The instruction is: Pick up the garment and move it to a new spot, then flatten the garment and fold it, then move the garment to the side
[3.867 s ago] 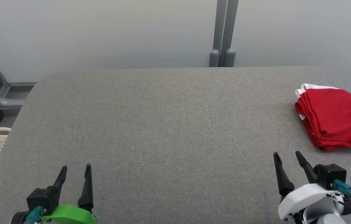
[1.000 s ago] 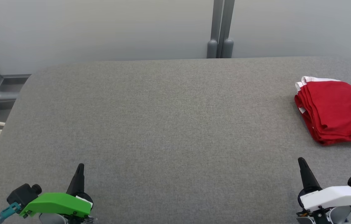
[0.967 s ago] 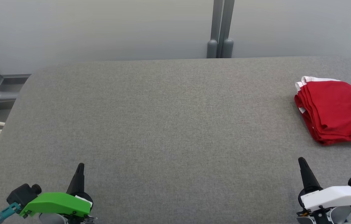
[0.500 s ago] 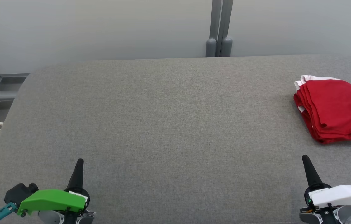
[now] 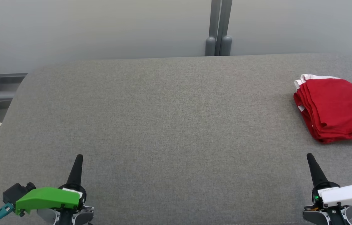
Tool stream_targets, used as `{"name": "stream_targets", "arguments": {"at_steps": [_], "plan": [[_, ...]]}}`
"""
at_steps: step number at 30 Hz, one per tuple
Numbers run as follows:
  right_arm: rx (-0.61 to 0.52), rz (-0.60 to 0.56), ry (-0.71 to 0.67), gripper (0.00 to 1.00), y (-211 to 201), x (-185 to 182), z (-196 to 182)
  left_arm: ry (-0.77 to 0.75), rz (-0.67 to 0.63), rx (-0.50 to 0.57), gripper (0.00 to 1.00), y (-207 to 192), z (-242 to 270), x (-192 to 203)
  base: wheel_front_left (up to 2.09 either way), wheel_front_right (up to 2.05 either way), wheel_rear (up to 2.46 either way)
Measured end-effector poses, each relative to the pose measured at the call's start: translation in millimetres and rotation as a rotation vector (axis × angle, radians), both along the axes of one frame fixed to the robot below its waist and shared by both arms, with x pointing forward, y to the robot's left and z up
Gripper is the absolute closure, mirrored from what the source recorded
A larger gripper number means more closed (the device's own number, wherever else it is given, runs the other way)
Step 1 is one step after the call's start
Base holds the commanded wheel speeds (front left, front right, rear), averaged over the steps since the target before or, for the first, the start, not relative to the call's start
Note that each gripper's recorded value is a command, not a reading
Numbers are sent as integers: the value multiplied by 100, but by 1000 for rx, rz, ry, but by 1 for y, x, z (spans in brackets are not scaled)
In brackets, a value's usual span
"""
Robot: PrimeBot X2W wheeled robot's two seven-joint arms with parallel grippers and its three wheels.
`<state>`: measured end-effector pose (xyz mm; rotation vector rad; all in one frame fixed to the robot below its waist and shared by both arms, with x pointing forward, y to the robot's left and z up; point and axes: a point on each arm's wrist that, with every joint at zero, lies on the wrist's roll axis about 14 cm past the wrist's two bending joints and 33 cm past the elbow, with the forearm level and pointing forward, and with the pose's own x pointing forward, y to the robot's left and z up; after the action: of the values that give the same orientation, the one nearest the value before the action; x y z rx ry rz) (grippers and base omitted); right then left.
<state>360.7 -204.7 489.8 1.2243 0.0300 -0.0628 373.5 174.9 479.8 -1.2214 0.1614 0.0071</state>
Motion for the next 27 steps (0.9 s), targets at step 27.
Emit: {"name": "stream_targets", "arguments": {"at_steps": [27], "plan": [[214,-37,-42,100,-12,0,8,-44,14,-215,100,-1,13,9,0,0,0]]}}
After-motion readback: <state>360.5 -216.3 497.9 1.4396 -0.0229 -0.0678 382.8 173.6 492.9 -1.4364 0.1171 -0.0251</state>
